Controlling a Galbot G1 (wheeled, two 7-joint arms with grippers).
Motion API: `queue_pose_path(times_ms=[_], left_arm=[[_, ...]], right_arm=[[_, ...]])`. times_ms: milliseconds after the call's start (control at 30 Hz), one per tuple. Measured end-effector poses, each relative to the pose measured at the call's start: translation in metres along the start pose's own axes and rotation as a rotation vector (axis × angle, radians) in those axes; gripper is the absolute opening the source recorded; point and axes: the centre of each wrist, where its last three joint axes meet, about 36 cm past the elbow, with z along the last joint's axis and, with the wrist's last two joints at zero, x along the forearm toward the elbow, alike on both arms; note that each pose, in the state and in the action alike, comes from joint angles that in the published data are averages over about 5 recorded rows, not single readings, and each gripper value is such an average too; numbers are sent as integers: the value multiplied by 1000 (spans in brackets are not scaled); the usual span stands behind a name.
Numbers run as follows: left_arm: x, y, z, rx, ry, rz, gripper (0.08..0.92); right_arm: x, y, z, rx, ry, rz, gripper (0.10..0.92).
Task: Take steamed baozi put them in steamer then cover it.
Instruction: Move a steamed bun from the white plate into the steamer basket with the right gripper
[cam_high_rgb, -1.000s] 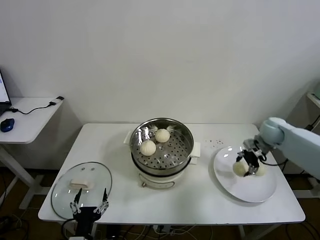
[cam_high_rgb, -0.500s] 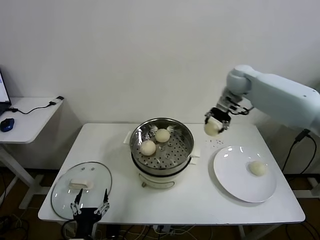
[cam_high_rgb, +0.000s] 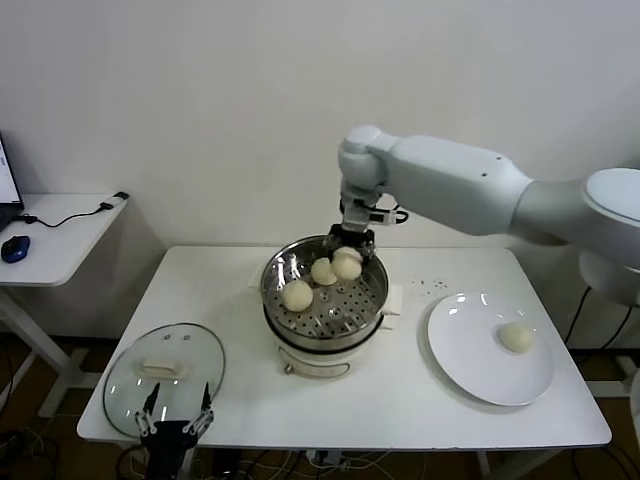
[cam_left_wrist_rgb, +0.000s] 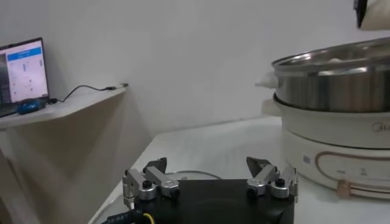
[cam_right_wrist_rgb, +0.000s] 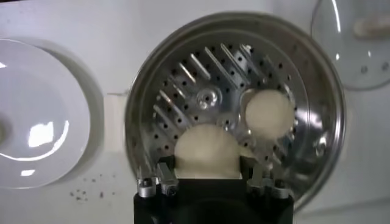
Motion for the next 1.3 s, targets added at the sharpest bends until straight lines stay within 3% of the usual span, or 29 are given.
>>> queue_pose_path(times_ms=[567,700,833,1300], left_arm=[[0,2,3,3,9,-9,823],[0,1,3,3,10,-8,823],[0,1,3,4,10,-6,823],[3,-2,0,-7,-1,4,823]], right_arm=[[-68,-34,-43,149,-105,-62,686],[-74,-35,-46,160,-108,-65,759],[-72,-36,-46,170,-99,-64,816],[-19,-9,-20,78,-30,6,823]])
